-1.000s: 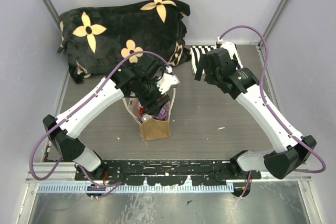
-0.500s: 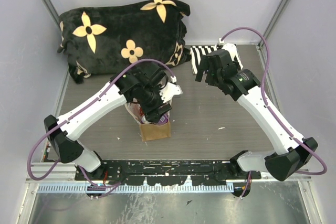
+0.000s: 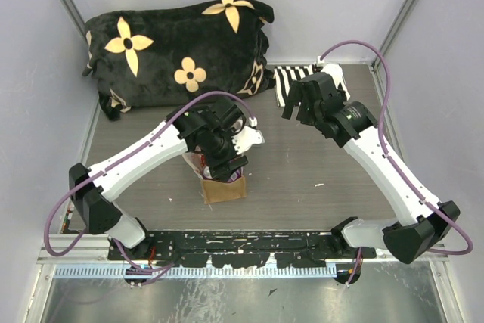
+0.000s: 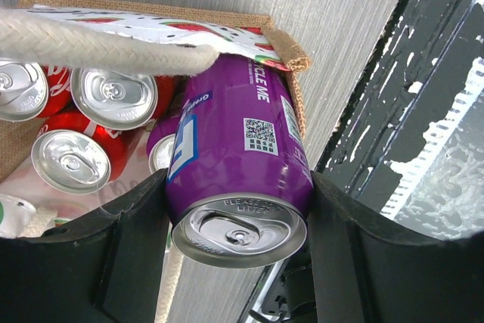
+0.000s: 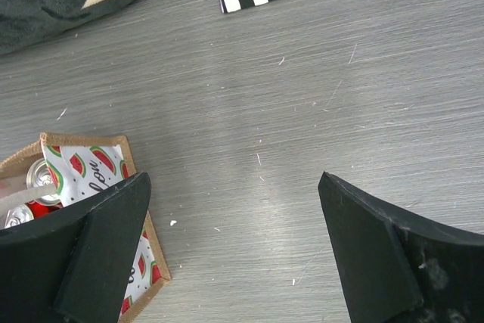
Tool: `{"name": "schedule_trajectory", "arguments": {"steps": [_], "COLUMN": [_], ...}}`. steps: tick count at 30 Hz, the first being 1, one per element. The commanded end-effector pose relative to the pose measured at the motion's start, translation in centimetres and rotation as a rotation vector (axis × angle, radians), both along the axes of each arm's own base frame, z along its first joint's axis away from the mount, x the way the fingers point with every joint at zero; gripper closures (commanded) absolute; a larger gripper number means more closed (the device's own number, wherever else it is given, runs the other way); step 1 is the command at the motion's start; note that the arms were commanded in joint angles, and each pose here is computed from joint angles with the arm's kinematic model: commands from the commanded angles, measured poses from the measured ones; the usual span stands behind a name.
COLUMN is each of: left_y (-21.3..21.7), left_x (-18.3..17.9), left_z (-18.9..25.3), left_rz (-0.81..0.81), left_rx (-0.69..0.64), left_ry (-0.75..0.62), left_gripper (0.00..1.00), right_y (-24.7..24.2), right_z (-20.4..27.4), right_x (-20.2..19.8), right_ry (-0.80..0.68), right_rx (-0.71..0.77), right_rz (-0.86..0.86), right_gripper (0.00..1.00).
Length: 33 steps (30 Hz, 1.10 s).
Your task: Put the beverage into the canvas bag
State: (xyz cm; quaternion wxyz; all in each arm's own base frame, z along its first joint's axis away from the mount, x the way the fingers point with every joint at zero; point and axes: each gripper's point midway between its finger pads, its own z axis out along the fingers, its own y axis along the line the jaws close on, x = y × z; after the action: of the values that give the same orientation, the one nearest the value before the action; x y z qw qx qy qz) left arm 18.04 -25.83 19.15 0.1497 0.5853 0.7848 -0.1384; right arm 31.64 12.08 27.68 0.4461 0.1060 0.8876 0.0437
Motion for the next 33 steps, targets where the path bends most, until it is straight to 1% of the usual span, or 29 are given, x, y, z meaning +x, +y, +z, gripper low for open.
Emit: {"name": "schedule_trajectory", "arguments": {"steps": [1,11,20,23,27,30,33], "left_y": [-1.4,-2.4,-2.5,-2.5,-2.1,-1.6,-1.4], "left_x": [-0.3,0.1,-0.2,-0.3,0.6,1.3,1.3], "left_z": [-0.3,-2.9,-4.9,-4.9,-3.9,-3.8,-4.6], "left_rz": [-0.033,-0.028,-0.03,-0.03,0.007,0.051,0.062], "left_rx": [-0.038,-0.01,0.018,0.017,-0.006,-0.018,-0.003], "left_ry": [0.014,0.04,0.079,0.086,0.073,0.102,0.129], "left_gripper": [1.0,1.0,1.0,1.0,1.0,1.0,1.0], "right_y": [-0.4,-0.7,-1.1,-1.1,-1.1,-1.0,-0.7], "right_z": [1.4,1.0,0.6,0.5,0.6,0.4,0.3], "right_x": [-0.3,-0.7,-1.0,-0.9,-0.8,-0.7,-0.4], "right_ry": [-0.044,-0.037,-0.027,-0.026,-0.023,-0.019,-0.014], "right_rx": [0.032,0.028,0.021,0.019,0.014,0.012,0.014], "right_rz": [-0.02,-0.024,-0.03,-0.029,-0.025,-0.022,-0.015], "right_gripper": [0.01,0.01,0.01,0.01,0.01,0.01,0.01]}}
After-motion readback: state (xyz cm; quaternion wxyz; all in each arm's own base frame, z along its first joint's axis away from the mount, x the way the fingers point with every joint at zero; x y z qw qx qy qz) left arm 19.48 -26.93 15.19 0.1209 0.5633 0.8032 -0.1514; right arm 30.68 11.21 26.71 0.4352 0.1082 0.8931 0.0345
